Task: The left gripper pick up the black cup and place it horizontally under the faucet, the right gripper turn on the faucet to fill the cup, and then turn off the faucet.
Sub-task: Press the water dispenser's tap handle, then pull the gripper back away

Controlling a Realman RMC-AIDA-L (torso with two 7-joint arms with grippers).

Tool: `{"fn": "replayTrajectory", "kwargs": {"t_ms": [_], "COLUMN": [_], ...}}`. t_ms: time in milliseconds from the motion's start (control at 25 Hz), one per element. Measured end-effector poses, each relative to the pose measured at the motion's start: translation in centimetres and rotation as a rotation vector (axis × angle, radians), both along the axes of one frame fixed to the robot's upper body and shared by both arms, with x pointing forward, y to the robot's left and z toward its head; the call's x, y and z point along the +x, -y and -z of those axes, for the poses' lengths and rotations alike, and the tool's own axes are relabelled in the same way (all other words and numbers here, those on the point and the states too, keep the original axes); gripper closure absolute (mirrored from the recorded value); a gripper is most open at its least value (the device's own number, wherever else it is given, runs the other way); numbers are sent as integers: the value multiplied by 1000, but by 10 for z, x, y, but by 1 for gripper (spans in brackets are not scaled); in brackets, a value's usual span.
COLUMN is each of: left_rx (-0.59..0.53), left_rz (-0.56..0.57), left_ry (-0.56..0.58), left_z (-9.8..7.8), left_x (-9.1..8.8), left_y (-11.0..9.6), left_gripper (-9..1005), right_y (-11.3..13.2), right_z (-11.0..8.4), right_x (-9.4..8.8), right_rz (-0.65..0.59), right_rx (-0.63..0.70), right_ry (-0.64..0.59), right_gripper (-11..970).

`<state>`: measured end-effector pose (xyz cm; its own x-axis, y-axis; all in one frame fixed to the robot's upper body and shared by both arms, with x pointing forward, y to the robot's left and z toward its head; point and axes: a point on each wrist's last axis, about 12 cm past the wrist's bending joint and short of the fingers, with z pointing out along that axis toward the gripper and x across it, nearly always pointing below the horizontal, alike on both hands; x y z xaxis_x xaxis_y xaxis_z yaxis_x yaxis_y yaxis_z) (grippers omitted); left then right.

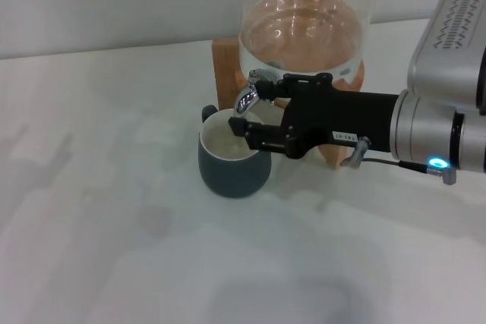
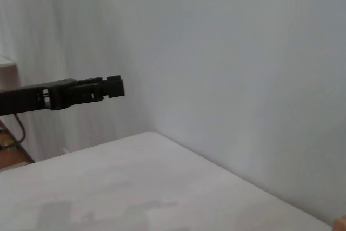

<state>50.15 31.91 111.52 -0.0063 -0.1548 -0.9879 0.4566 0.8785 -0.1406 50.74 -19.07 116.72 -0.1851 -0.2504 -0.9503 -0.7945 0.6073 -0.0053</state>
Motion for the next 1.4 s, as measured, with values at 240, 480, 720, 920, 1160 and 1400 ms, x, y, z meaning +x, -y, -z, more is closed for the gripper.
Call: {"fn": "replayTrajectory", "kwargs": {"t_ms": [240,480,720,920,1160,1400], "left_rx": [0,2,1,1,1,1], "left_rz": [0,1,1,0,4,7], "left_ry": [0,3,2,0,3,5], "left_z": [0,-1,-1,0,-1,-1], "left_x": [0,0,0,0,3,3], "left_y": [0,0,0,0,2,2], "left_gripper": [147,147,148,148,147,148], "right_y": [3,5,6,3,1,7], "right_z": [0,-1,-2,-4,-3,1], "right_x": [1,2,1,-5,-5,-1], "right_rz": [12,20,17,-22,-36,5], "right_rx": [1,1,3,6,6,1], "right_ry": [0,3,3,-6,-13,-14], "right_gripper": [281,281,280,280,280,280]}}
